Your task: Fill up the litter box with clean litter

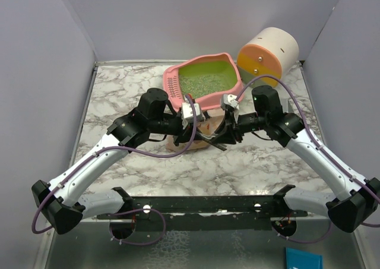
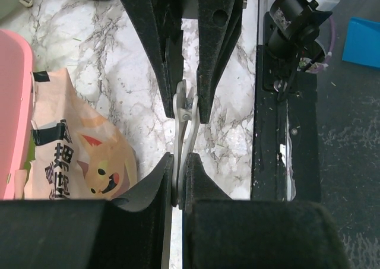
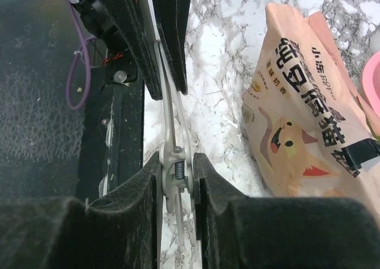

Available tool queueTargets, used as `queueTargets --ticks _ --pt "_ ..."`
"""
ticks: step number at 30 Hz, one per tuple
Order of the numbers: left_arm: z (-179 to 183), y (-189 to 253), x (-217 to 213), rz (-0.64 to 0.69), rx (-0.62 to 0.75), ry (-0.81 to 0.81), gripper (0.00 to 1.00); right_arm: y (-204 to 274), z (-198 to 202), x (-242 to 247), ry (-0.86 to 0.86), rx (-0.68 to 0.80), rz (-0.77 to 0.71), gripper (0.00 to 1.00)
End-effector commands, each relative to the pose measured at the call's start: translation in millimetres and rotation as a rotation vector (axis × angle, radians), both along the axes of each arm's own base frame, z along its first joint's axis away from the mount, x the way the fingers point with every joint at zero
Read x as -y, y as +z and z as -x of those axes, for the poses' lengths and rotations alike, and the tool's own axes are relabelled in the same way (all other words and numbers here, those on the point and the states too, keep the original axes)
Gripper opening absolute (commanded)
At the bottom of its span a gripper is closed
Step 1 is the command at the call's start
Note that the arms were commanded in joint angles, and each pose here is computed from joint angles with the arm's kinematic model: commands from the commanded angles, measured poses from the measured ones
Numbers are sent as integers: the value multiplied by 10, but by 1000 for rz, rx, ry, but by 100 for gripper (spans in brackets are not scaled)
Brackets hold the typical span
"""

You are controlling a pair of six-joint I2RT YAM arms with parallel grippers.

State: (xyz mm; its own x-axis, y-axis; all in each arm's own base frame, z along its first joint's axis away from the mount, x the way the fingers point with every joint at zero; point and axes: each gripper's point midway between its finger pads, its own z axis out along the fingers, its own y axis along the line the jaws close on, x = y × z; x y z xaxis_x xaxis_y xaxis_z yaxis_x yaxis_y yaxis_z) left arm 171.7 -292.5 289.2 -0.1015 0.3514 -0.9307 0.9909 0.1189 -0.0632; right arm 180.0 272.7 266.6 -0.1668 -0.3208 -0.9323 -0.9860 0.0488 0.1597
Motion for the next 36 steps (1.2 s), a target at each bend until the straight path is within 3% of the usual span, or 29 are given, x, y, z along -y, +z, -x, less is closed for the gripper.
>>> queueTargets --ticks 1,5,7,9,14,20,27,36 --pt "-170 130 -25 24 76 72 10 26 -53 42 -58 30 20 1" --pt "-429 62 -216 -43 151 240 40 -3 -418 168 -251 113 97 1" --pt "-619 44 -374 -98 197 363 60 -47 -604 259 -330 158 161 1" --pt "-727 -35 -489 -166 226 420 66 -128 -780 351 -380 214 241 1" --pt "-838 -385 -584 -335 243 403 67 -228 -1068 483 -362 399 384 1" --pt "-835 -632 -468 -349 291 290 67 -119 -1144 417 -205 601 404 1" --pt "-933 -915 -434 -395 310 231 66 -201 -1074 220 31 681 382 1" --pt "-1078 -1202 -467 -445 290 231 53 -379 -1267 228 103 706 433 1"
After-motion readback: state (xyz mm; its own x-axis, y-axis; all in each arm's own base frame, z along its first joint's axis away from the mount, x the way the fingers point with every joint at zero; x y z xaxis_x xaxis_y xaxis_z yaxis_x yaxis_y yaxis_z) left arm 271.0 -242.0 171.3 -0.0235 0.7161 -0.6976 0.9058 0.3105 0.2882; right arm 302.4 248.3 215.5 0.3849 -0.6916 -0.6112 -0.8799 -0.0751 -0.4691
